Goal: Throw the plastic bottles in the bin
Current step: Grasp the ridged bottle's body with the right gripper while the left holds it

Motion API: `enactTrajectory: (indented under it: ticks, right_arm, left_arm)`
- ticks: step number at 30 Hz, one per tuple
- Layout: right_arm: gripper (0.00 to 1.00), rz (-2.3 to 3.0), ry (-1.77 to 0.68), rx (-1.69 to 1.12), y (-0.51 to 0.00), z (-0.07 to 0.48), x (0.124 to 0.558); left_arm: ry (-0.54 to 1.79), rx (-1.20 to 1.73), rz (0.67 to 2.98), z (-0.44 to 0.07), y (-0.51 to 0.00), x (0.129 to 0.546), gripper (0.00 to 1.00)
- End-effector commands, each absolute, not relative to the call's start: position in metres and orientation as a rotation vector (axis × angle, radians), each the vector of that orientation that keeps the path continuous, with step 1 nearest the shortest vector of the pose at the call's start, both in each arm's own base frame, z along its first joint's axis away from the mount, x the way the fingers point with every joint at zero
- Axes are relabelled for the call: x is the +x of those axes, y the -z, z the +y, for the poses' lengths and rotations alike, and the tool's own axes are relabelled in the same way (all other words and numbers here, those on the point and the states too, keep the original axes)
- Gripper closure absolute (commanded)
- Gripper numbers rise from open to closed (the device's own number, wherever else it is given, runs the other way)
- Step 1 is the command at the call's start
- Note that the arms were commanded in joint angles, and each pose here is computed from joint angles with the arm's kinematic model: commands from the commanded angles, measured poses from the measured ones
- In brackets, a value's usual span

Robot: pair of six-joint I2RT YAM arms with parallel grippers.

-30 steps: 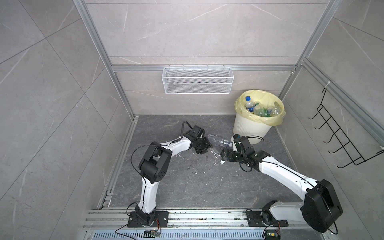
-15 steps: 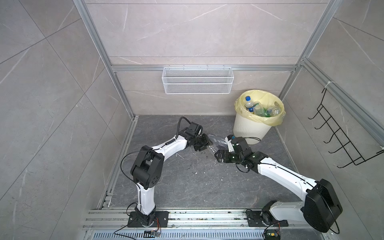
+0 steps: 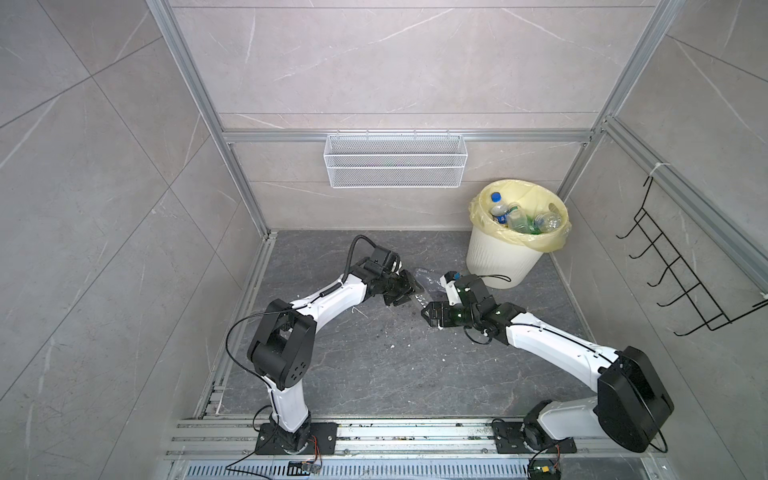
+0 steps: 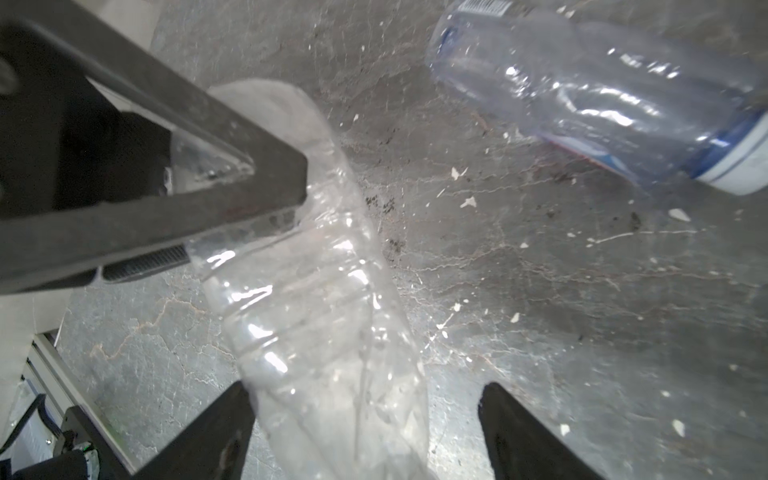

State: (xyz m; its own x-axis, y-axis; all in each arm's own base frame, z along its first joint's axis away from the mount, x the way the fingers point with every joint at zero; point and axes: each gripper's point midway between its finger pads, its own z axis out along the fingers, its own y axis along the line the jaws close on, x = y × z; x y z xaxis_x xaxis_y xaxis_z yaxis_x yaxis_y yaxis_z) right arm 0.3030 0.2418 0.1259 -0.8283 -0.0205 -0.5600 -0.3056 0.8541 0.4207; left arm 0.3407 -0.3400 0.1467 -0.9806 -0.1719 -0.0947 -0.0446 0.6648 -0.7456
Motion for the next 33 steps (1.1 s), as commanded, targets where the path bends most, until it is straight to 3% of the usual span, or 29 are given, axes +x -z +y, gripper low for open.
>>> enactTrajectory:
  ticks: [1, 20, 33]
  right_arm:
    - [0.16, 2.436, -0.711, -0.291, -0.1353, 0.256, 0.3064]
    - [0.54, 2.423, -0.696, -0.291, -0.1365, 0.2576, 0.3076]
    - [0.59, 2.42, -0.669, -0.28, -0.1408, 0.2509, 0.3045]
  left_arm:
    - [1.293, -0.114, 2.658, -0.3432, -0.1764, 0.3362, 0.51]
    - [1.304, -0.136, 2.671, -0.3463, -0.168, 0.3385, 0.46]
    - [1.231, -0.157, 2.649, -0.337, -0.1762, 0.3443, 0.23]
